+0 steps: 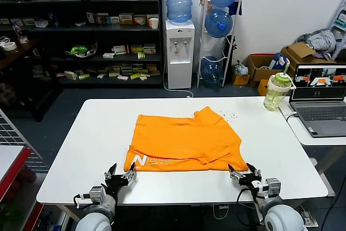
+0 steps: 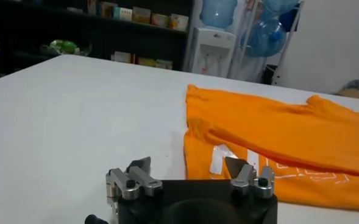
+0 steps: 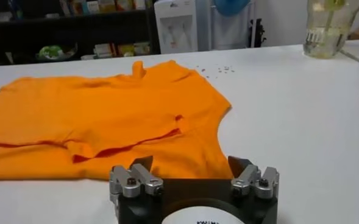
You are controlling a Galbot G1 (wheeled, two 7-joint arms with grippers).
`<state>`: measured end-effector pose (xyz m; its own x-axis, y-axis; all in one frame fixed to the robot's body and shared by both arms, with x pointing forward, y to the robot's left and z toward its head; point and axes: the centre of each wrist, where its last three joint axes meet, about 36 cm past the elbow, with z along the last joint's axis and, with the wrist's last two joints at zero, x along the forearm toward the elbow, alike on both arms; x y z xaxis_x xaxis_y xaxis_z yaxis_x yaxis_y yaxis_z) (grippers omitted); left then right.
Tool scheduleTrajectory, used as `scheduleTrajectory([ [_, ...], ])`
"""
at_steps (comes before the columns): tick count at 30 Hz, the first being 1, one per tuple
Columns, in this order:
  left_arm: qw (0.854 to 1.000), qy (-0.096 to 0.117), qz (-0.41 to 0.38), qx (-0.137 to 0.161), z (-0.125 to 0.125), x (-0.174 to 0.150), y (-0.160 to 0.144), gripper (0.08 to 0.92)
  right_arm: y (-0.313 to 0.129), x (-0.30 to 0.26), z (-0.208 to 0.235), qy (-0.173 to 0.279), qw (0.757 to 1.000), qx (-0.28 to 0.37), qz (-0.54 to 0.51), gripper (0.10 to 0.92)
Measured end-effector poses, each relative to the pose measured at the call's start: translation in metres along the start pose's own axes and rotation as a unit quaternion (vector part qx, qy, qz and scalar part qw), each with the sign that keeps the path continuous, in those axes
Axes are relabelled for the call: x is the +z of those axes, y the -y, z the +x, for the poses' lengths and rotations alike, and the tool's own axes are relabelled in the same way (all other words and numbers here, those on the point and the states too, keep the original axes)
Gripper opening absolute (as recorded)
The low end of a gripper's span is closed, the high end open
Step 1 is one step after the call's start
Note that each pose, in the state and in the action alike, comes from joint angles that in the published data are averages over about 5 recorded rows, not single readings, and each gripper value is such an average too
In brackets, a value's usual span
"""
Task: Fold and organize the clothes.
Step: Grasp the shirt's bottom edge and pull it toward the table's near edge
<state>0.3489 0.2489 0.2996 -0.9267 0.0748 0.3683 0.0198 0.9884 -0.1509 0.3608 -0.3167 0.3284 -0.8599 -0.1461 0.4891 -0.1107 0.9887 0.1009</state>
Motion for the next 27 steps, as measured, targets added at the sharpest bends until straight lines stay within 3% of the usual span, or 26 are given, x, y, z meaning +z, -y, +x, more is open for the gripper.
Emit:
scheduleTrajectory([
  [19, 1.000, -0.004, -0.003, 0.002, 0.001, 0.003, 0.004, 0.273, 0.005, -0.001, 0.004, 0.003, 1.000, 0.004, -0.005, 0.169],
  [22, 1.000, -0.003, -0.002, 0.001, 0.002, 0.002, 0.004, 0.186, 0.006, -0.002, 0.006, 0.007, 1.000, 0.006, -0.007, 0.127],
  [27, 1.000, -0.002, 0.001, -0.001, 0.005, -0.001, 0.003, 0.096, 0.008, -0.006, 0.010, 0.014, 1.000, 0.010, -0.011, 0.124],
])
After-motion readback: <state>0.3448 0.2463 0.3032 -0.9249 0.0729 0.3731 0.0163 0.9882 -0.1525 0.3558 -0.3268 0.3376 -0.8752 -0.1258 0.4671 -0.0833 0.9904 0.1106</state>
